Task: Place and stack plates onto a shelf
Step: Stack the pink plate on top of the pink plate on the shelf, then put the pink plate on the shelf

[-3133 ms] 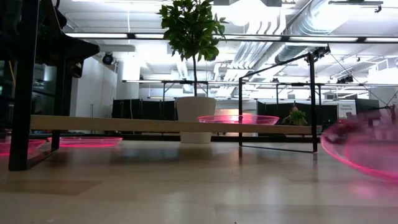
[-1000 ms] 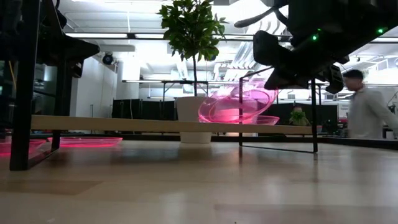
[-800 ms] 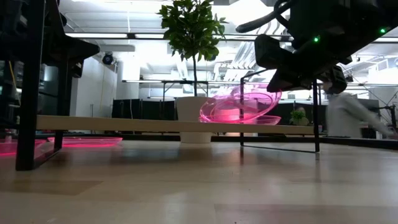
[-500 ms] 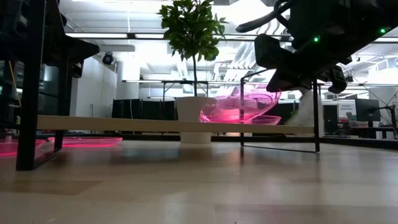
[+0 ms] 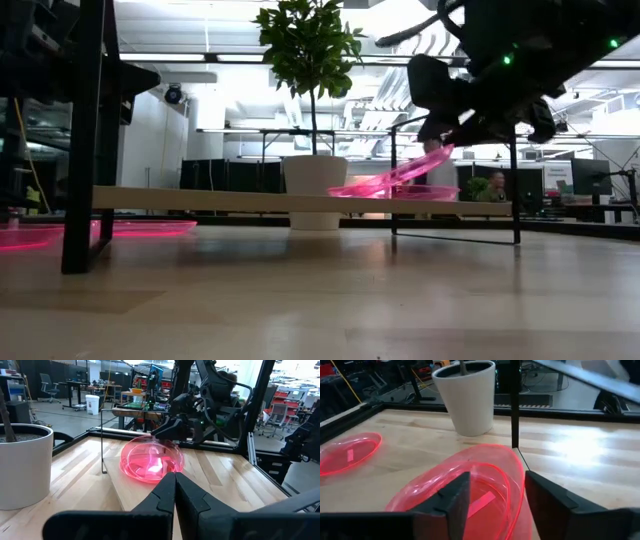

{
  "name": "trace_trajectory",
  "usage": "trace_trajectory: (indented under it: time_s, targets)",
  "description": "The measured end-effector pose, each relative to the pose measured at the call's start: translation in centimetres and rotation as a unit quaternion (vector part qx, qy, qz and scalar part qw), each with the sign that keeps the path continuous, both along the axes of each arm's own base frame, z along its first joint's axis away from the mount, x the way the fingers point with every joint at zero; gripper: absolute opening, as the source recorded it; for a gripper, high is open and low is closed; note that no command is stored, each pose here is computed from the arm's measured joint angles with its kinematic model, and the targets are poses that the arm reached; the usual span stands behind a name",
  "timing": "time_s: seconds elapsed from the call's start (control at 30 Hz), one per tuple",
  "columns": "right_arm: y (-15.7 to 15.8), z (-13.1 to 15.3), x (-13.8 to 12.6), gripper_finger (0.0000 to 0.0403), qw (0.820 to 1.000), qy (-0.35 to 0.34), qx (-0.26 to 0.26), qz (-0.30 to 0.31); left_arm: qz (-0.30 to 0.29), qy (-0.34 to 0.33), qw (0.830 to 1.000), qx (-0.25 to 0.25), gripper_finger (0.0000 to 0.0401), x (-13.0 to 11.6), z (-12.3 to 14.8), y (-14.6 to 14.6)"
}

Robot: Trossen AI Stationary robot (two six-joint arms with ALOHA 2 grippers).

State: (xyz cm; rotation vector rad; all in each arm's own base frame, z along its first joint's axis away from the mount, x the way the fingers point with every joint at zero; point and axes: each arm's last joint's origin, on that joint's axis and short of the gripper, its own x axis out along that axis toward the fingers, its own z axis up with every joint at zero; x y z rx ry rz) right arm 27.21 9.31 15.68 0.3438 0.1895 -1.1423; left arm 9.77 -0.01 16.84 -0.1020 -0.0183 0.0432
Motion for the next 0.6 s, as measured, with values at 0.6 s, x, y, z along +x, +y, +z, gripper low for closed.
trace_trajectory:
  time_s: [0.6]
  targets:
    - [3.4,4.6,2.0,0.0195,0.985,0.126,-0.049,0.109,0.0,0.0,1.0,0.0,0.0,0.0,0.0,0.0]
